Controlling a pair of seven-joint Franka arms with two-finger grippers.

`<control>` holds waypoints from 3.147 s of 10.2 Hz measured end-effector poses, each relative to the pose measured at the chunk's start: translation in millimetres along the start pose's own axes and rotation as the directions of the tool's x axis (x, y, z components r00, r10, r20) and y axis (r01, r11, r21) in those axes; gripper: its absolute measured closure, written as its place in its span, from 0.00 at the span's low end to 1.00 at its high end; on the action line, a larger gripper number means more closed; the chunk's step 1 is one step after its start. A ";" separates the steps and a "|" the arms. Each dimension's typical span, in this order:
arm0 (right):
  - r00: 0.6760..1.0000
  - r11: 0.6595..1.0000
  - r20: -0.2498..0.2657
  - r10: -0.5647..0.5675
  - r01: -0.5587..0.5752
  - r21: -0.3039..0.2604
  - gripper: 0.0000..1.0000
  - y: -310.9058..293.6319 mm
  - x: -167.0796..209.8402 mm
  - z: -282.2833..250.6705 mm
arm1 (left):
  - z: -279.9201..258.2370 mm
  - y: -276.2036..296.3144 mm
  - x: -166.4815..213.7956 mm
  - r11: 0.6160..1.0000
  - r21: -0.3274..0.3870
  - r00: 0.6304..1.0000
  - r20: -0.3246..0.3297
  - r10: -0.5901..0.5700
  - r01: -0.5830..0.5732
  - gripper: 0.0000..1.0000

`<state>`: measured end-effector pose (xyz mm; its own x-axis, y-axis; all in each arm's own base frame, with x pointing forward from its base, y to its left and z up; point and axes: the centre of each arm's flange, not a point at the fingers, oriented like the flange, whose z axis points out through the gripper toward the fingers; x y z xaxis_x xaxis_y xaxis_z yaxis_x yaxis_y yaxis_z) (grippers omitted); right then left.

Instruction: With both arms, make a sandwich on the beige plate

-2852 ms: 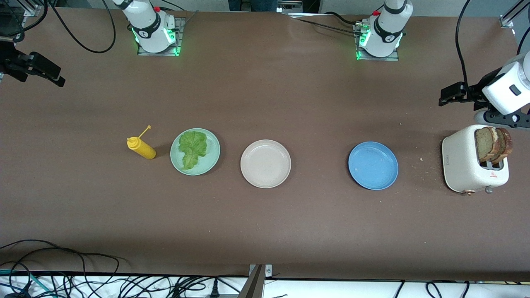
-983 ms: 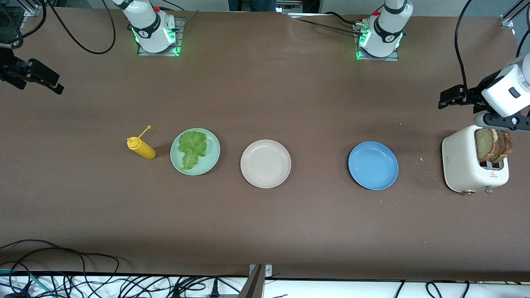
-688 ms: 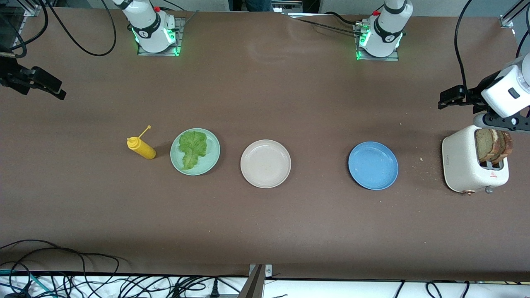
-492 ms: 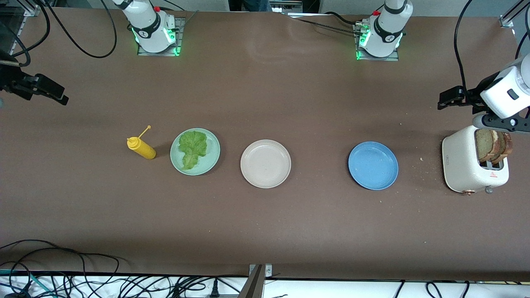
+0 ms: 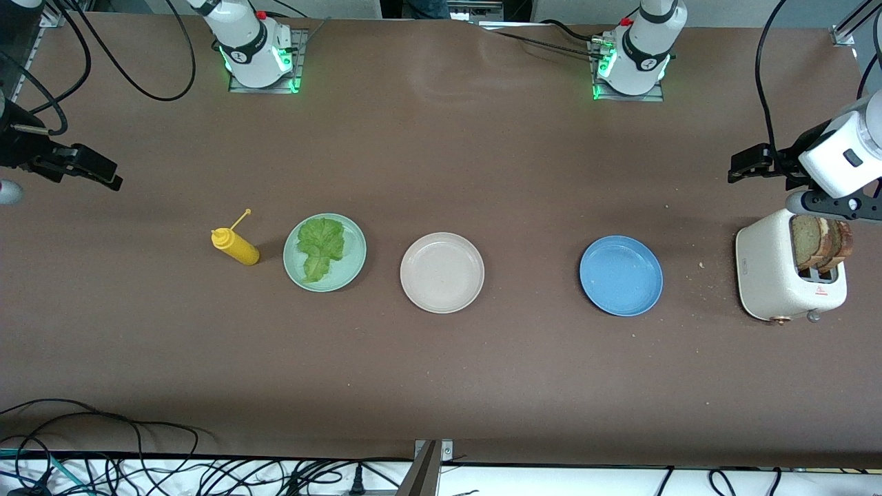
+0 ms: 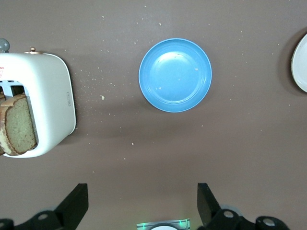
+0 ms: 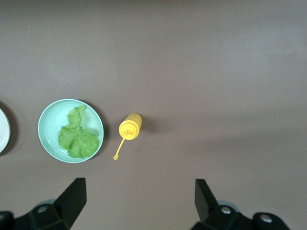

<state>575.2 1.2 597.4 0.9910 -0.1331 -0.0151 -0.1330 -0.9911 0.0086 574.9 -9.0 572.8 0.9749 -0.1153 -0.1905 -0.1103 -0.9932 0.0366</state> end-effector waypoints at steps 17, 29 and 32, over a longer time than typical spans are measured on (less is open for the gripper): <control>1.000 1.000 0.020 -0.005 0.005 -0.009 0.00 -11.9 -15.1 9.4 | 0.9 -0.1 0.6 1.000 0.000 1.000 0.002 0.000 0.000 0.00; 1.000 1.000 0.008 -0.005 0.005 -0.007 0.00 -12.2 -13.6 9.7 | 2.5 -0.2 1.7 1.000 0.000 1.000 0.005 0.000 0.000 0.00; 1.000 1.000 -0.006 -0.005 0.005 -0.005 0.00 -12.5 -11.7 9.9 | 2.5 -0.2 1.7 1.000 0.000 1.000 0.005 0.000 0.000 0.00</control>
<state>565.1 15.1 587.6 0.9917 -0.1281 -0.0090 -0.1280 -0.9917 0.0132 576.0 -9.1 570.0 0.9740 -0.1152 -0.1952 -0.1101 -0.9932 0.0369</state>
